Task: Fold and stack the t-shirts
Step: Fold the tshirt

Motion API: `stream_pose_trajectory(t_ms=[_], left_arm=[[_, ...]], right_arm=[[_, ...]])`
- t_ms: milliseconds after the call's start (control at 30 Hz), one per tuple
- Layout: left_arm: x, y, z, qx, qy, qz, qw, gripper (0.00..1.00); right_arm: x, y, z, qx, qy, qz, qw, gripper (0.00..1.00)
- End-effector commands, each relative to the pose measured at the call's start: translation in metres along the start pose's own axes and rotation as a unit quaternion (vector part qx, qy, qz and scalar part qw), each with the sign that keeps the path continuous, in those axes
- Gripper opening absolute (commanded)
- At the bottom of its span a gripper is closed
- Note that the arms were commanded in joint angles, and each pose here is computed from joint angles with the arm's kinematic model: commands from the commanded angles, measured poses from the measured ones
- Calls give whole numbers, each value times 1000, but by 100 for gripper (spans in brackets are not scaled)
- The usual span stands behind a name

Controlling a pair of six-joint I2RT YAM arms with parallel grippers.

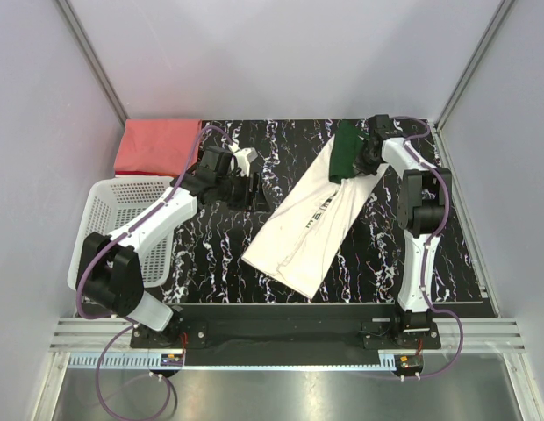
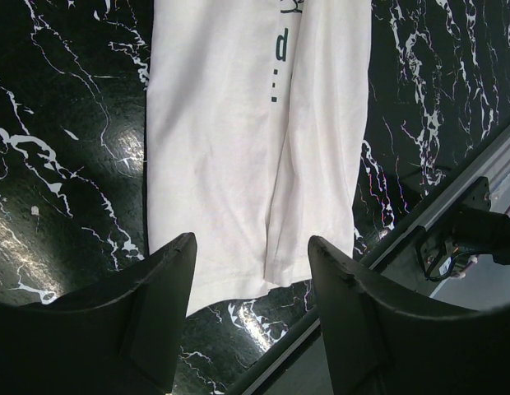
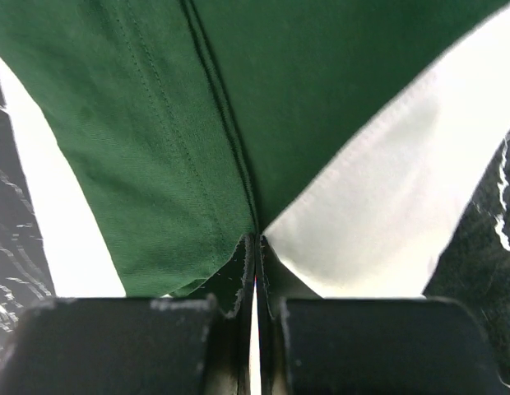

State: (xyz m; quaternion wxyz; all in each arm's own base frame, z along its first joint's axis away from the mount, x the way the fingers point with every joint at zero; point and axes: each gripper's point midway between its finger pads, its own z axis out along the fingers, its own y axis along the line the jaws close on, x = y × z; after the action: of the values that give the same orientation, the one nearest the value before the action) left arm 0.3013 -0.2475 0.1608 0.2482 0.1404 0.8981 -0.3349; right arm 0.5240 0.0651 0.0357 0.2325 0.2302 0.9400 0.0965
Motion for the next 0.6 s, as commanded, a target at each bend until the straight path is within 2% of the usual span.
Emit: stream_pose_trajectory(t_ms=[0, 333, 367, 400, 433, 567], left_arm=[[-8, -8, -7, 18, -21, 15, 1000, 62], [-8, -7, -9, 16, -23, 16, 999, 63], [-8, -7, -9, 16, -23, 16, 999, 63], [-9, -7, -9, 16, -24, 16, 999, 63], [-8, -7, -9, 15, -22, 15, 1000, 63], [-6, -6, -7, 17, -19, 13, 1000, 63]], right_arm=[[-16, 11, -31, 1, -46, -1, 999, 0], [-10, 12, -32, 4, -49, 1, 999, 0], [-11, 14, -32, -1, -49, 2, 999, 6], [-13, 15, -31, -3, -49, -1, 999, 24], [-14, 16, -31, -3, -50, -2, 999, 29], [-52, 28, -48, -16, -100, -21, 995, 34]])
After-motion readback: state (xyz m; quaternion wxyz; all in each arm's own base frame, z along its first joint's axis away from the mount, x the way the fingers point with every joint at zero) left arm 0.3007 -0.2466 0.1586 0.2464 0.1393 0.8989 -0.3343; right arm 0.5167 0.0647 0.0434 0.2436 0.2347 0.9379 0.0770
